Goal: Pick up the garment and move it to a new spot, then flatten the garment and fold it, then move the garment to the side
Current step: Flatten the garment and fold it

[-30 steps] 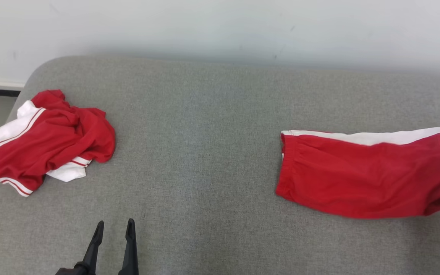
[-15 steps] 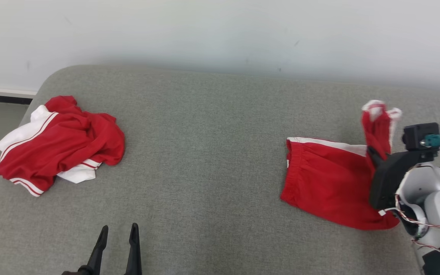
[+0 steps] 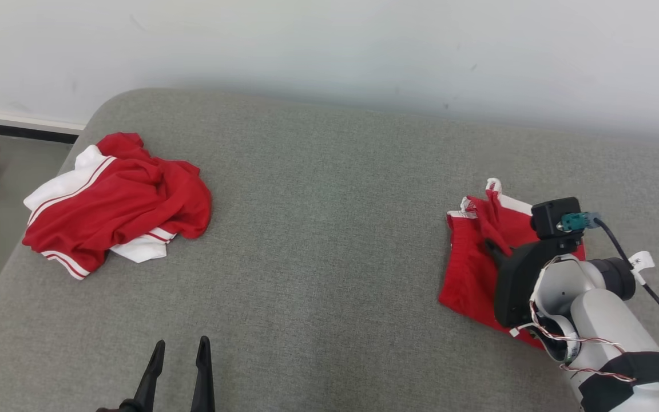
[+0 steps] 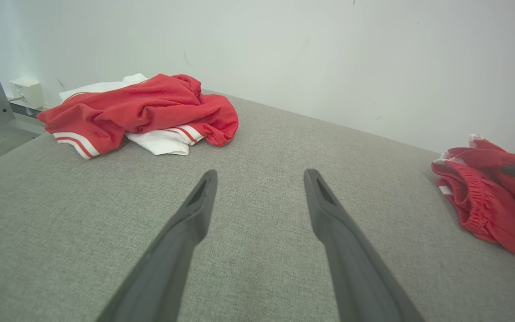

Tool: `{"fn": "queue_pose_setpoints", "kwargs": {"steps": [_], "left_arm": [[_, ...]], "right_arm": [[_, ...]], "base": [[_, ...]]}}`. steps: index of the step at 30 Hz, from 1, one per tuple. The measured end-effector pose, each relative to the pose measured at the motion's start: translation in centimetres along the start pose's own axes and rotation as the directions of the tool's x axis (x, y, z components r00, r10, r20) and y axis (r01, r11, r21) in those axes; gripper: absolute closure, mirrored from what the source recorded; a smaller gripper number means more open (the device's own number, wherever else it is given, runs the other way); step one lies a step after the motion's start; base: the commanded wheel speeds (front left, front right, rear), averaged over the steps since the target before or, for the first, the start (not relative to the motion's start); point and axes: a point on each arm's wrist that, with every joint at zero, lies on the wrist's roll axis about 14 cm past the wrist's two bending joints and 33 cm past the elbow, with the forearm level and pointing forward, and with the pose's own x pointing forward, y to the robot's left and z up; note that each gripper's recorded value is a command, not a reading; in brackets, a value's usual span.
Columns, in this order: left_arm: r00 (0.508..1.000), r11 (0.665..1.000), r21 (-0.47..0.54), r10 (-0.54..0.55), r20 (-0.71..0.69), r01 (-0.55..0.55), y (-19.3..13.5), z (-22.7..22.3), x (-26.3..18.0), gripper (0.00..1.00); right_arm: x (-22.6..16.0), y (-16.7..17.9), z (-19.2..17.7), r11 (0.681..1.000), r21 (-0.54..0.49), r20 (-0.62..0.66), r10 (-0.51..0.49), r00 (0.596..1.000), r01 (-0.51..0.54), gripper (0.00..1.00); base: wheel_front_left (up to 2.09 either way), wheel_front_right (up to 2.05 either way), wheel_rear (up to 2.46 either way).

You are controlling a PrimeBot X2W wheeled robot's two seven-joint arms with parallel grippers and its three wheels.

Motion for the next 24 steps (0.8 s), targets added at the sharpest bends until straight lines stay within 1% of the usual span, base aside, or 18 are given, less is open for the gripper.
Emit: {"fn": "queue_pose_setpoints", "kwargs": {"steps": [13,14,15,19,24], "left_arm": [[1.0,1.0,-0.009,0.025,0.0,-0.025,0.6,0.0,-1.0,0.0],[1.0,1.0,-0.009,0.027,0.001,-0.027,0.6,0.0,-1.1,0.0],[1.0,1.0,-0.01,0.027,0.002,-0.027,0.6,0.0,-1.1,0.0],[1.0,1.0,-0.012,0.027,0.006,-0.027,0.6,0.1,-1.4,0.0],[1.0,1.0,-0.014,0.027,0.012,-0.027,0.6,0.2,-1.6,0.0]], "right_arm": [[1.2,3.4,-1.2,0.997,-0.015,-0.037,0.077,0.996,-0.078,1.0],[1.2,3.6,-1.2,0.997,-0.015,-0.033,0.082,0.996,-0.082,0.55],[1.1,3.7,-1.1,0.996,-0.011,-0.027,0.084,0.996,-0.084,0.0],[0.9,3.9,-0.4,0.996,-0.003,0.006,0.091,0.996,-0.091,0.0],[-0.1,3.7,2.4,0.994,0.036,0.126,0.096,0.987,-0.101,0.0]], "base": [[0.0,0.0,0.0],[0.0,0.0,0.0],[0.0,0.0,0.0],[0.0,0.0,0.0],[0.0,0.0,0.0]]}}
